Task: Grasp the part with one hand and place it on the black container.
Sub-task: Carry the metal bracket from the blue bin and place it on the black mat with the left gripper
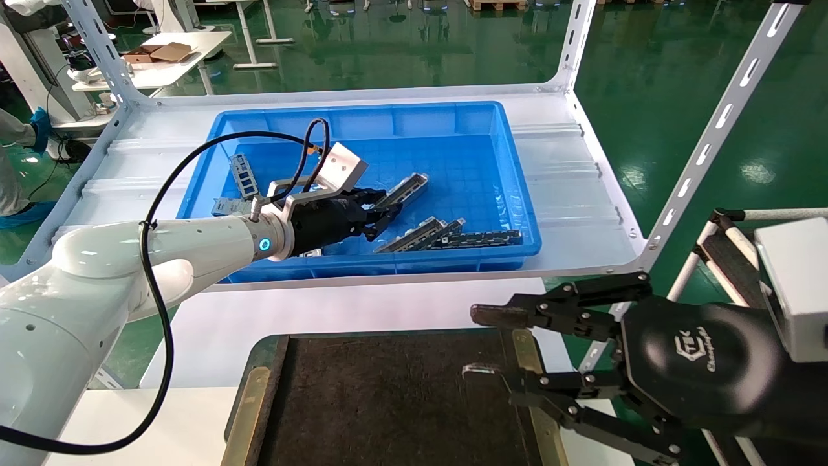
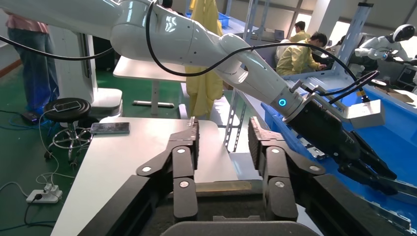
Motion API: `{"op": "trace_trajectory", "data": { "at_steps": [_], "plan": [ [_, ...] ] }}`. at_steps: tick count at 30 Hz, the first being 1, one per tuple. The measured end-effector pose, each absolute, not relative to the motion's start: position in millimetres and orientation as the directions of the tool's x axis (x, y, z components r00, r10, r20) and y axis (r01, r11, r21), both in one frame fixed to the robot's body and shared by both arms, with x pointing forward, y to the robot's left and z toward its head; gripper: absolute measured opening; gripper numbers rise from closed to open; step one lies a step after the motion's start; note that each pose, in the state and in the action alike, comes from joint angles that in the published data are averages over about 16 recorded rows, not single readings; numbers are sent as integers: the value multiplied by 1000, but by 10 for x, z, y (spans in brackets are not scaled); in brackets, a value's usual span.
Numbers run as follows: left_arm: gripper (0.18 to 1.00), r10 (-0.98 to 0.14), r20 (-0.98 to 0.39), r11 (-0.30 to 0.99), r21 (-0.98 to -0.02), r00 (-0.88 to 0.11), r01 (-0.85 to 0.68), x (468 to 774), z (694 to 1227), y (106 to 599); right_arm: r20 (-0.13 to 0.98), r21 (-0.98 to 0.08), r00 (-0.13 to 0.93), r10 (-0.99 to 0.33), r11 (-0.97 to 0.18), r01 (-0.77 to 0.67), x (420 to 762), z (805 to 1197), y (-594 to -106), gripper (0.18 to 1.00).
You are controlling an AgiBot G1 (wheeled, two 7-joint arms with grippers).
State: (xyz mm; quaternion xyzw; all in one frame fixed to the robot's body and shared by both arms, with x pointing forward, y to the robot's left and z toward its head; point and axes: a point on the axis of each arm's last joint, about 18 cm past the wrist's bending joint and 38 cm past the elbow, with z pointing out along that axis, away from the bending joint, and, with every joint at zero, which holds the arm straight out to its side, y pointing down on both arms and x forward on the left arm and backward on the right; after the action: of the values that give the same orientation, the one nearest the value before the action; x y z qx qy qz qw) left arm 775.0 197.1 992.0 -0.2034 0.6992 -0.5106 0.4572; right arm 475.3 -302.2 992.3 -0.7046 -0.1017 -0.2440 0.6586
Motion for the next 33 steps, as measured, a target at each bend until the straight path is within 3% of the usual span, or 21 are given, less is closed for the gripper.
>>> {"op": "trace_trajectory", "data": {
  "at_steps": [6, 14, 20, 33],
  "plan": [
    [400, -749, -432, 390, -900, -502, 193, 7739, 9950, 1966, 478, -878, 860, -178, -112, 465, 4753, 9923, -3022, 399],
    [360, -729, -433, 363, -901, -530, 237, 7666, 10090, 1951, 478, -878, 860, -178, -112, 465, 4753, 9923, -3022, 269],
    [359, -679, -445, 337, -895, -583, 291, 7527, 10212, 1961, 478, -878, 860, -178, -112, 465, 4753, 9923, -3022, 219],
    [358, -503, -467, 263, -884, -727, 386, 7058, 10239, 2076, 478, -878, 860, -178, -112, 465, 4753, 9923, -3022, 191]
  ]
}}
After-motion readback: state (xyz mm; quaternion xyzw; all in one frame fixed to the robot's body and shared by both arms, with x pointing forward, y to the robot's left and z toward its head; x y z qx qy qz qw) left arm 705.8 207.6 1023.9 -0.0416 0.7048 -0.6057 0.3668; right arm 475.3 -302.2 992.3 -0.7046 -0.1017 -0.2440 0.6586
